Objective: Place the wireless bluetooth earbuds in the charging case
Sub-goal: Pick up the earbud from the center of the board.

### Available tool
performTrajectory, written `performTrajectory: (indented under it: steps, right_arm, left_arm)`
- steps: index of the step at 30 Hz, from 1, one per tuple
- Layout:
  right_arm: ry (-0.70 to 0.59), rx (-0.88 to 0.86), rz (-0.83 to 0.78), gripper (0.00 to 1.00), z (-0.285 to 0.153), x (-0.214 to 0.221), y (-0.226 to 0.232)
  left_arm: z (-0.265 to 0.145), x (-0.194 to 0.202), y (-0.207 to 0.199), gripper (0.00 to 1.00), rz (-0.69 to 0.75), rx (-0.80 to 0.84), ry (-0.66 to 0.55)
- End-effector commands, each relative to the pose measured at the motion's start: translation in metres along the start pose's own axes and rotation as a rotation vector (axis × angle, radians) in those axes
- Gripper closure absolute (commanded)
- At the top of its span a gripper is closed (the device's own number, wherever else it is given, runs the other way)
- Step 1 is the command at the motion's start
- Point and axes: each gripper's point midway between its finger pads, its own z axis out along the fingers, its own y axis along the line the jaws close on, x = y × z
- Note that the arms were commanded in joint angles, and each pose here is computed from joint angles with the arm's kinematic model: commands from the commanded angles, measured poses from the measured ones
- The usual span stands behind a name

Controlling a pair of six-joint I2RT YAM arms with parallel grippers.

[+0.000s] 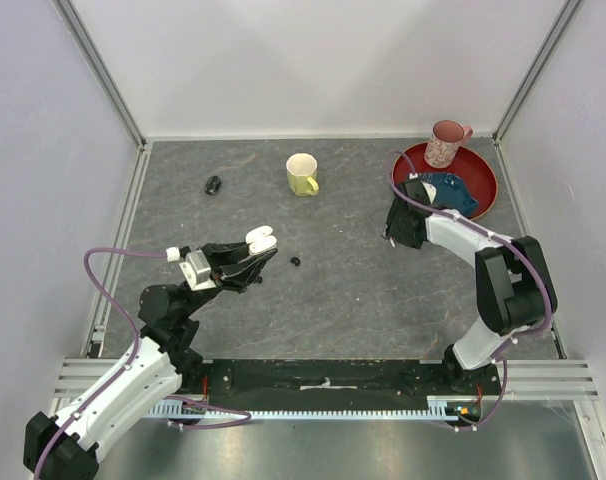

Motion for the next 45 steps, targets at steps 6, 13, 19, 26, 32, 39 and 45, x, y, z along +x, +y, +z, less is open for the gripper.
performTrajectory:
  steps: [6, 13, 19, 26, 32, 39, 45]
  right_arm:
    - [-0.045, -0.024, 0.004, 0.43, 0.014, -0.027, 0.020]
    - [-0.025, 0.039, -0.022, 0.46, 0.023, -0.026, 0.011]
    - [-0.020, 0.067, -0.034, 0.47, 0.027, -0.025, 0.006]
    - [-0.006, 0.059, -0.051, 0.50, 0.032, -0.023, 0.010]
    - [0.001, 0.054, -0.061, 0.50, 0.037, -0.024, 0.013]
    - [0.018, 0.067, -0.074, 0.52, 0.039, -0.021, 0.011]
    - [0.031, 0.066, -0.089, 0.52, 0.037, -0.019, 0.010]
  left_arm:
    - [0.003, -0.014, -0.005, 0.98, 0.005, 0.022, -0.047]
    - [0.003, -0.014, -0.004, 0.98, 0.006, 0.017, -0.045]
    - [0.003, -0.014, -0.003, 0.98, 0.005, 0.015, -0.043]
    - [0.003, -0.014, -0.003, 0.98, 0.007, 0.011, -0.042]
    - [0.003, -0.013, -0.002, 0.98, 0.009, 0.010, -0.039]
    - [0.003, -0.012, -0.002, 0.98, 0.007, 0.005, -0.036]
    - [0.003, -0.013, -0.002, 0.98, 0.007, 0.005, -0.037]
